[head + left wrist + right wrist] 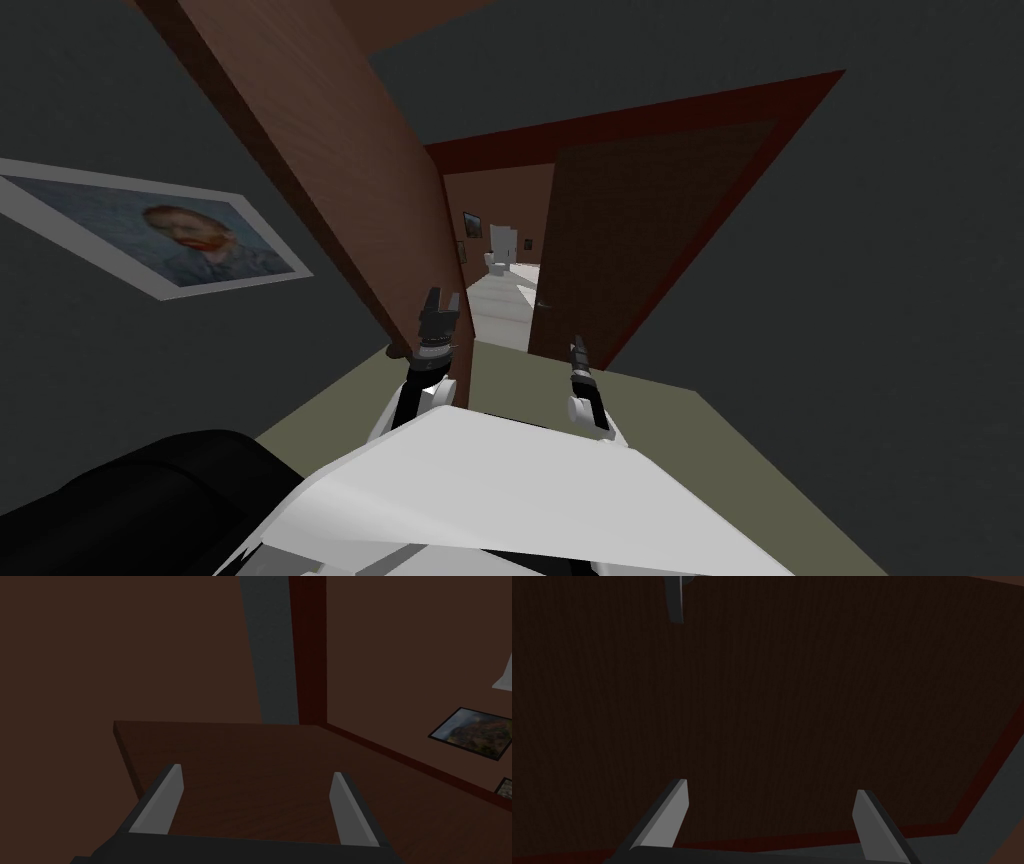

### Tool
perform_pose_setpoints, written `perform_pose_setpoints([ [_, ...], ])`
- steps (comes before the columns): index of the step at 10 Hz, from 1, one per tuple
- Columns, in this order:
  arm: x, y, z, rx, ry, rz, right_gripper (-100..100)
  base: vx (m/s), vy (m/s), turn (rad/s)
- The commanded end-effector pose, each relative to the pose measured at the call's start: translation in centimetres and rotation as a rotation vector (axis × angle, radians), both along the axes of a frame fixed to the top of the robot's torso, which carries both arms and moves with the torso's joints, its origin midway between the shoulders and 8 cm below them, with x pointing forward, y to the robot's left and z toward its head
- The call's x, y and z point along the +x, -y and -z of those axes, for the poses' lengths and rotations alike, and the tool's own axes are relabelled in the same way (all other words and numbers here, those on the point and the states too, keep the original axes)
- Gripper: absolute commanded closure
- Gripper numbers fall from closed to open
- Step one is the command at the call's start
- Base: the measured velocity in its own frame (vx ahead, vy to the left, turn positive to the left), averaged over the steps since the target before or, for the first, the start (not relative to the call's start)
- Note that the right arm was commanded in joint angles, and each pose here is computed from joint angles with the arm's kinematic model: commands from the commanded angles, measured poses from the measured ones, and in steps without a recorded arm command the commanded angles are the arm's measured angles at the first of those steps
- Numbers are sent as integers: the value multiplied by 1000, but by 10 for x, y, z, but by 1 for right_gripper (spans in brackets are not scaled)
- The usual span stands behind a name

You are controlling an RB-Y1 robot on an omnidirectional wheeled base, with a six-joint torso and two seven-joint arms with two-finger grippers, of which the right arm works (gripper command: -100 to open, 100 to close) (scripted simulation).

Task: Pull the door open

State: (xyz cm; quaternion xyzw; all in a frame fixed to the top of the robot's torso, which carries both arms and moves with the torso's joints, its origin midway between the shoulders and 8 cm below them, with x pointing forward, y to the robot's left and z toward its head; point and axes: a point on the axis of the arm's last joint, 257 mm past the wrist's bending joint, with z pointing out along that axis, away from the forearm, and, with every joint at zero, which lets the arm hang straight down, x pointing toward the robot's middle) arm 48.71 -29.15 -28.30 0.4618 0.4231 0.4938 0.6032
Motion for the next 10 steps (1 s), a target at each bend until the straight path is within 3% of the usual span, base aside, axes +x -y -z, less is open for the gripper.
perform_pose_setpoints([
  [1,1,1,10,5,-16,7,-100,94,-6,23],
  [10,6,-2,55,38,-94,43,-100,99,-14,37],
])
